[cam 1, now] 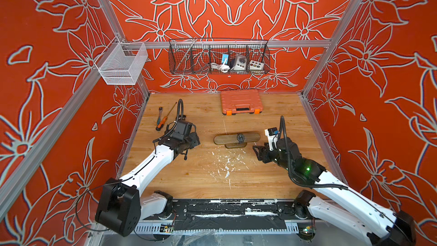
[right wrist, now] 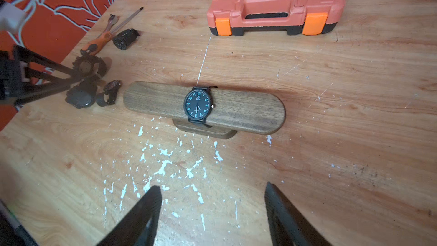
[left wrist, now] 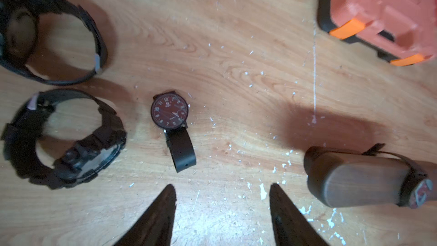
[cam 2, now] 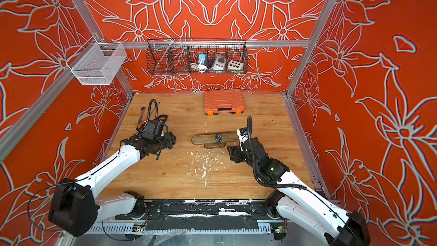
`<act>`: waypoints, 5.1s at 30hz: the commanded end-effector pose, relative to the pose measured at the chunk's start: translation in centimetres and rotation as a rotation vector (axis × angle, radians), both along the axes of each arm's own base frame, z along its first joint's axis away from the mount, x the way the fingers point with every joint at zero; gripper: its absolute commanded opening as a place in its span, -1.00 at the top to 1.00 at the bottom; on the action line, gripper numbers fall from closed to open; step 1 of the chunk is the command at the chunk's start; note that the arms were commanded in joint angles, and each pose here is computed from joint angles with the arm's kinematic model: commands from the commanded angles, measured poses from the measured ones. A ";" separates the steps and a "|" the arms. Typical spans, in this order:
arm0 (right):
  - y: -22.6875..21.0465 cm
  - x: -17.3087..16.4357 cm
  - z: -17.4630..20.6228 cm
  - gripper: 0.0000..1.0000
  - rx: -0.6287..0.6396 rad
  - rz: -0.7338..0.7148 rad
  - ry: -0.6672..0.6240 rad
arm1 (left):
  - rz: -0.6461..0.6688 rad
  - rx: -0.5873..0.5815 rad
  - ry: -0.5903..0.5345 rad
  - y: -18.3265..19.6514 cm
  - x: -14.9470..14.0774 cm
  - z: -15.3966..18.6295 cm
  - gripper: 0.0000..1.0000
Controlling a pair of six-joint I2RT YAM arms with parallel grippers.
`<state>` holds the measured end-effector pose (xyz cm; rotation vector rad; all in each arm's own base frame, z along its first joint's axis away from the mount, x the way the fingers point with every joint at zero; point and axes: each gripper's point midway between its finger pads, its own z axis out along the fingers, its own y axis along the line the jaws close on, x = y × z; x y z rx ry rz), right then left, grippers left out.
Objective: Place watch on stand
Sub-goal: Place the watch on the stand, then pick up the watch at the center of the board.
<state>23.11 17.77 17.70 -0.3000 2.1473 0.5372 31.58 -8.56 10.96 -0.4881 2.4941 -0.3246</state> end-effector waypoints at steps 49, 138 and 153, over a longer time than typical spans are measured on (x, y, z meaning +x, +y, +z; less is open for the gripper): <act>-1.4 -2.4 1.4 -0.39 0.116 -0.034 0.039 | -0.365 0.274 -0.303 -5.5 0.4 2.0 0.87; -1.8 -4.0 12.6 1.00 0.872 -0.191 0.068 | -1.055 0.172 -0.958 -32.4 -12.0 14.2 0.24; 0.8 -7.1 16.5 1.00 0.604 0.192 -0.206 | -0.932 -0.189 -0.804 -23.7 -10.4 17.3 -0.33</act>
